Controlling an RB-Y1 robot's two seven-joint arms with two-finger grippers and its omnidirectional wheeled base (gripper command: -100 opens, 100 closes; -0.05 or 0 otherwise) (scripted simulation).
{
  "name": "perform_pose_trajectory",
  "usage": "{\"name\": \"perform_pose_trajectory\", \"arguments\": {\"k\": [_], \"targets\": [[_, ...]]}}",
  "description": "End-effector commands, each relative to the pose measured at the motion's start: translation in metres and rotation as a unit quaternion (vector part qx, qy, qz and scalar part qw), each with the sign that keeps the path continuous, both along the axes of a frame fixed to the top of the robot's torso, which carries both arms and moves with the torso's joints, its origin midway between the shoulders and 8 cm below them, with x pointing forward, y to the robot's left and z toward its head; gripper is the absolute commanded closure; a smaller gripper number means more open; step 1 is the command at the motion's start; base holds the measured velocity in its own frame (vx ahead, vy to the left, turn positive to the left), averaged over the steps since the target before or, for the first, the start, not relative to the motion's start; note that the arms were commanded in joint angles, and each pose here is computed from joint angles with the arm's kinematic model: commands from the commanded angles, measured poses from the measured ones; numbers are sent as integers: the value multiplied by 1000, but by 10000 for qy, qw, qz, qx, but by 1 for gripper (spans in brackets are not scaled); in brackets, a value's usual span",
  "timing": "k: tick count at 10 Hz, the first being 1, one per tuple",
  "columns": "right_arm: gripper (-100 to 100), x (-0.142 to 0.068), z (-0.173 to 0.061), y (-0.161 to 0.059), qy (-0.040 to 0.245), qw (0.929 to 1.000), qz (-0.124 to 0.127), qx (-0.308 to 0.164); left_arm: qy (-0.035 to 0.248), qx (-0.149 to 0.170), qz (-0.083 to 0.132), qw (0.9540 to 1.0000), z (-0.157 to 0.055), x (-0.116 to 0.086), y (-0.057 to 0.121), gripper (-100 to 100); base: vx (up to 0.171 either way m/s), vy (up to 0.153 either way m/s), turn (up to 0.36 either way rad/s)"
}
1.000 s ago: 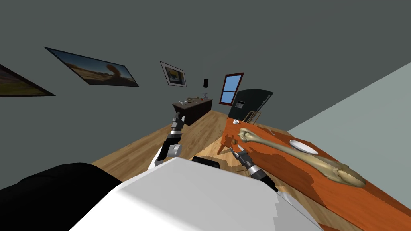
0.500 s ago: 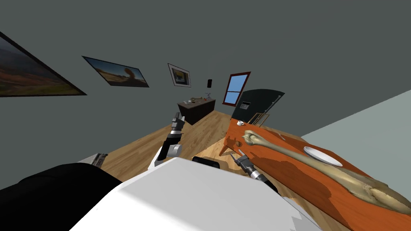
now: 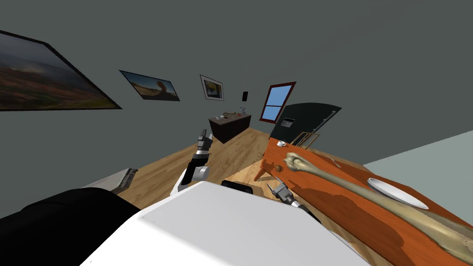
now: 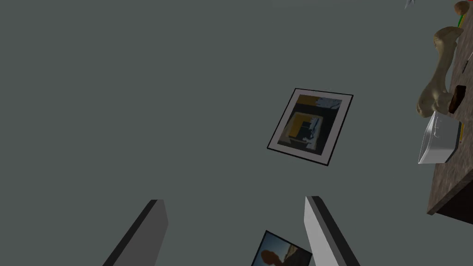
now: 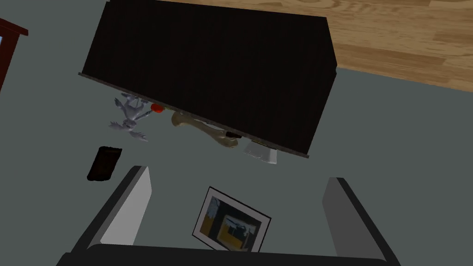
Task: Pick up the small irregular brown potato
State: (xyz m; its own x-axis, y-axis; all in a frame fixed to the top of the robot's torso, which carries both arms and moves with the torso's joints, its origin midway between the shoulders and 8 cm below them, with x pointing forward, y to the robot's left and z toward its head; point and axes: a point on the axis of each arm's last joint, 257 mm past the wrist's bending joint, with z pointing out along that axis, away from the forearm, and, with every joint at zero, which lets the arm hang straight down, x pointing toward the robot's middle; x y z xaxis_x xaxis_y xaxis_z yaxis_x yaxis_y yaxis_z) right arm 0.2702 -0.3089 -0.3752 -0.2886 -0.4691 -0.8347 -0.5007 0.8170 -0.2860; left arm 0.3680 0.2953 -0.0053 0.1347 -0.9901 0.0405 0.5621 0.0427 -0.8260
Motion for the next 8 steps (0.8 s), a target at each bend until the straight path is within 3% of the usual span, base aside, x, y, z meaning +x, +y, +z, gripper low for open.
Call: {"name": "perform_pose_trajectory", "arguments": {"k": [1, 2, 3, 5, 6, 7, 8], "targets": [[-100, -8, -12, -7, 113, 9993, 124, -349, 0, 0, 0, 10000, 0, 0, 0, 0, -16, 33, 139], [-100, -8, -13, -7, 122, 9990, 147, -396, 1, 0, 1, 10000, 0, 0, 0, 0, -6, 18, -23], [-100, -23, -33, -21, 327, 9957, 282, -822, 1, 1, 1, 10000, 0, 0, 0, 0, -6, 42, 206], [-100, -26, -36, -22, 355, 9940, 362, -969, 1, 0, 1, 10000, 0, 0, 0, 0, -7, 23, 59], [-100, -42, -55, -37, 553, 9874, 525, -1389, 1, 1, 1, 10000, 0, 0, 0, 0, -7, 32, 185], [-100, -44, -57, -38, 577, 9849, 601, -1519, 0, 0, 0, 10000, 0, 0, 0, 0, -8, 31, 137], [-100, -60, -73, -53, 763, 9756, 776, -1907, 1, 0, 1, 10000, 0, 0, 0, 0, -7, 44, 268]]}}
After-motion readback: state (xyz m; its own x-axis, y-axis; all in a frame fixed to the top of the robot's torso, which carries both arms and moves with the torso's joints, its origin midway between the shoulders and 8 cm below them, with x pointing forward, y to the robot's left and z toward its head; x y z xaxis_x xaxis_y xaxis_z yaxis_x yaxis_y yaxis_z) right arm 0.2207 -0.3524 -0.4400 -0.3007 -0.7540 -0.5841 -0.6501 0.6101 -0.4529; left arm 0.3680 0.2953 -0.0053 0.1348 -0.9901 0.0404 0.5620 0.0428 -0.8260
